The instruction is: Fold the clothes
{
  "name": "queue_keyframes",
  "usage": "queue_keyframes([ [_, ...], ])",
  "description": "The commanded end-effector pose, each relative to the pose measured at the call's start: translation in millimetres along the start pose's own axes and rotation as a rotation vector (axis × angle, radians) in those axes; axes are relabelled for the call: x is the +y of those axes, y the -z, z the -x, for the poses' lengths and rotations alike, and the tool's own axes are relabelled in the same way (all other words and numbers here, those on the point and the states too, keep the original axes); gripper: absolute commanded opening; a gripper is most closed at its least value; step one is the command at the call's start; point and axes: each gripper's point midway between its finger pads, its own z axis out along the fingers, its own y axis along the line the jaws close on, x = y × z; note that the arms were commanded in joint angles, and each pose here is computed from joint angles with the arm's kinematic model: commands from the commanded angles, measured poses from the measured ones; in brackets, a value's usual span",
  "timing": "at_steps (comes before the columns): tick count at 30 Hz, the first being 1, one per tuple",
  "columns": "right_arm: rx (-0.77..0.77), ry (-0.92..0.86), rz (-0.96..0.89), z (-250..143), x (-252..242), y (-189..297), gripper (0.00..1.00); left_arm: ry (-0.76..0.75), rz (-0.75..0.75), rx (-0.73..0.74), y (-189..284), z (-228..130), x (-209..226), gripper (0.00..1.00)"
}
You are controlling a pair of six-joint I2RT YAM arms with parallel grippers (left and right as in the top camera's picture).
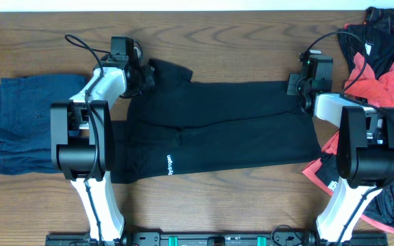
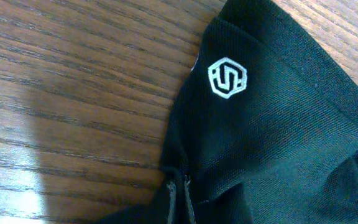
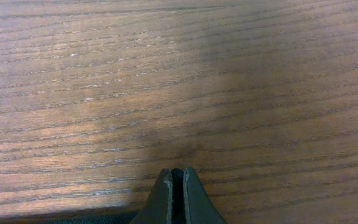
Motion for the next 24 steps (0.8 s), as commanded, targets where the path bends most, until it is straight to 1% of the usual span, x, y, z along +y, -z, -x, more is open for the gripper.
queue_keyframes([
  [1,0.153,0.0,-0.037,-57.1,-8.5,-7.9,0.01,0.005,-0.017,-0.048,22.1,14.6,-8.7,0.06],
  [6,0.127,-0.005,-0.036,-37.9,-7.8,10.6,0.01,-0.003,-0.029,-0.079,49.7,20.2,-18.0,0.06],
  [10,0.119,-0.005,-0.035,-23.9,-6.9,32.3,0.01,-0.002,-0.028,-0.076,75.2,16.1,-22.6,0.06],
  [14,0.142,-0.005,-0.037,-18.6,-7.4,57.1,0.01,0.002,-0.011,-0.036,101.4,0.6,-23.0,0.06],
  [20,0.235,-0.004,-0.048,-28.8,-9.9,98.8,0.01,-0.04,0.015,0.029,139.4,-26.5,-21.5,0.06],
  [24,0.286,-0.003,-0.052,-35.9,-10.9,125.6,0.01,-0.023,0.048,0.117,154.3,-52.8,-14.6,0.06],
])
